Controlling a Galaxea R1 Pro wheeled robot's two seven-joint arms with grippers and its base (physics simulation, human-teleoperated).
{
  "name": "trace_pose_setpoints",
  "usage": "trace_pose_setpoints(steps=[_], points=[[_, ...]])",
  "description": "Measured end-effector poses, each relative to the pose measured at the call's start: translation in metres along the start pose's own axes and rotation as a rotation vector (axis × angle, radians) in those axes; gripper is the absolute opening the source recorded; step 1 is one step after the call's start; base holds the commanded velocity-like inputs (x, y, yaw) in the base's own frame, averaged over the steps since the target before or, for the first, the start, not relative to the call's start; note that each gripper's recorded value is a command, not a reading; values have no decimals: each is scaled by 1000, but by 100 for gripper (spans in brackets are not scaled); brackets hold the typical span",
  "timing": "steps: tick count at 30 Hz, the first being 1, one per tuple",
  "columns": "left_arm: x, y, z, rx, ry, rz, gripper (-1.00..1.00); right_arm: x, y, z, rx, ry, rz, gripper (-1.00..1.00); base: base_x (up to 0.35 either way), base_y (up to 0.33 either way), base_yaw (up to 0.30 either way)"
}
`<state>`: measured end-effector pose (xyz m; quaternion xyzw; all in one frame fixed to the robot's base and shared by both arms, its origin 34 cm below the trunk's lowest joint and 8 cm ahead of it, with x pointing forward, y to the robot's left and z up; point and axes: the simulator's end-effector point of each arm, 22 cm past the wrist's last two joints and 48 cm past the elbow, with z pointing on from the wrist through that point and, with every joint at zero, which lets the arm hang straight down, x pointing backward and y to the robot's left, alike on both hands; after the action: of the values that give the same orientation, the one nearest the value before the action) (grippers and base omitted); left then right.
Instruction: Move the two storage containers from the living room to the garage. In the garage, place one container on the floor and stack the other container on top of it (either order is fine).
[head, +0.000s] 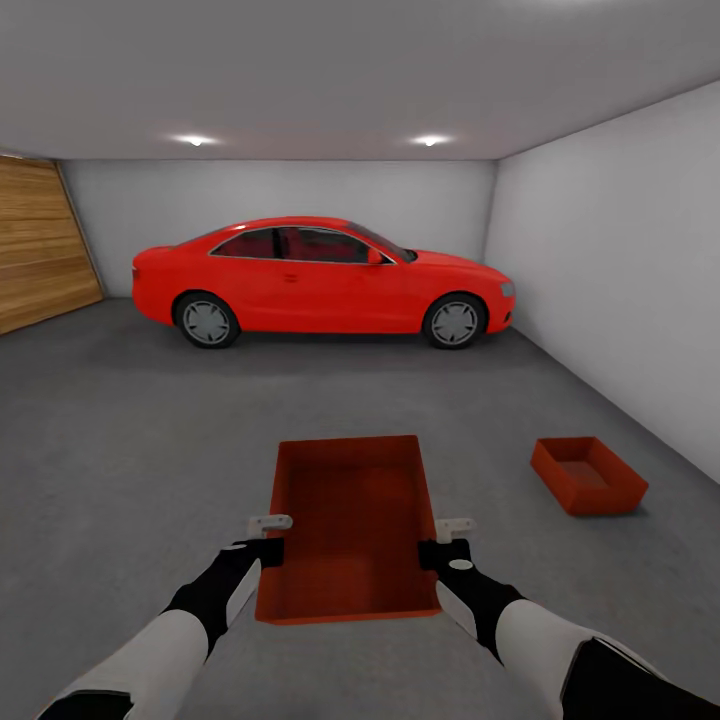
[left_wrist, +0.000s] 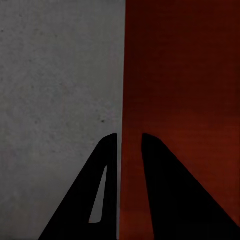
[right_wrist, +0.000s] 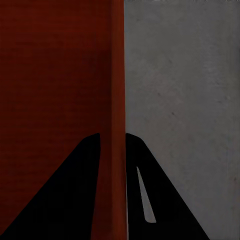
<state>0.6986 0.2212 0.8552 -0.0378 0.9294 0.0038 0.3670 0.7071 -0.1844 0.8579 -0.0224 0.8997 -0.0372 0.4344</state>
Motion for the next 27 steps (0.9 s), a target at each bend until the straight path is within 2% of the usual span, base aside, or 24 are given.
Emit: trace_pose_setpoints(steps=[27], points=[[0,0,0,0,0,0,-100,0,0,0,0,0,0,-100,322,0,0]])
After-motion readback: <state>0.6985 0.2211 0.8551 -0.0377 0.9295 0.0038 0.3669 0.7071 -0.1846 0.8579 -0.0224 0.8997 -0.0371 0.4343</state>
